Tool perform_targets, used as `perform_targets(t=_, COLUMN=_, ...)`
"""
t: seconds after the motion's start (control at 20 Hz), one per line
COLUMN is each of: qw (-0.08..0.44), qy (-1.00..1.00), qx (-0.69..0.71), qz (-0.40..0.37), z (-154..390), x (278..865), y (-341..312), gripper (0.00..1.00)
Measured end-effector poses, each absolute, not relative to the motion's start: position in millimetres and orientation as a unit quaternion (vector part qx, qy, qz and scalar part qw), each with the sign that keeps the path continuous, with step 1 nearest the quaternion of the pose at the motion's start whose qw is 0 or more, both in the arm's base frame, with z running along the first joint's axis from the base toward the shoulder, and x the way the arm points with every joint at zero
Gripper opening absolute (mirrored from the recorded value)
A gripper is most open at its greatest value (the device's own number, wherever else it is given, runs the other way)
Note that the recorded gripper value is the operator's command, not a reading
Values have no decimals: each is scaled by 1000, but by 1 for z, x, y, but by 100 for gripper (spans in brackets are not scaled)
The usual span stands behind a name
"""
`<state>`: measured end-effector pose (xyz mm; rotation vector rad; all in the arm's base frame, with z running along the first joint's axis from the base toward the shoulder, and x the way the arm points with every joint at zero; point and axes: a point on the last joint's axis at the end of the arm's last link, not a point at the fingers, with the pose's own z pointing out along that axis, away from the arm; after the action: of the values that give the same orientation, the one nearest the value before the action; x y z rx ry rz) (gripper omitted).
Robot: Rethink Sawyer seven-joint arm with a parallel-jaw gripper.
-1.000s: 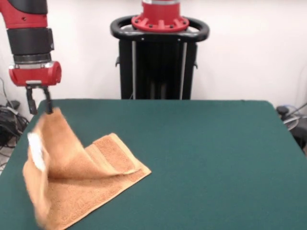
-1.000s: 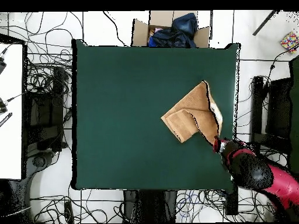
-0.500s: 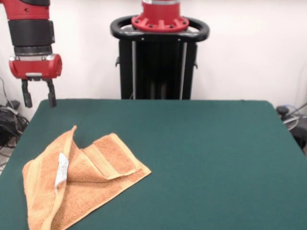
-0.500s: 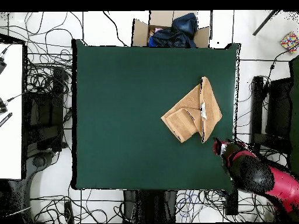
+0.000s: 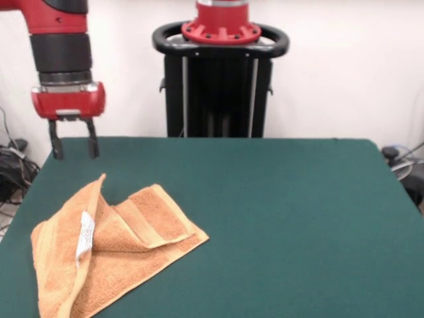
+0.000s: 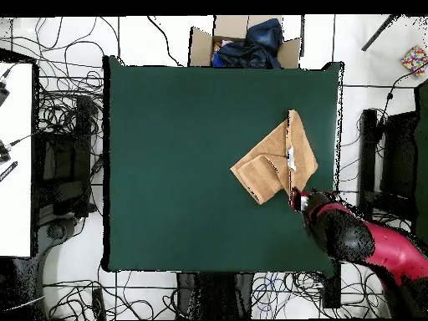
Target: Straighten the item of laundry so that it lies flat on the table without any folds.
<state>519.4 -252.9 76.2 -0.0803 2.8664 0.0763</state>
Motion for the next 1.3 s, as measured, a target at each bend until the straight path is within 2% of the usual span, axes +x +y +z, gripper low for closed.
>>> perform_targets(t=0.55, qw=144, qy=984, qx=-101, qz=26, z=63, x=585, y=-172, gripper=100)
perform_targets(t=1.3, qw=145, qy=986, qx=-79, qz=38, z=11, x=615, y=-178, gripper=100)
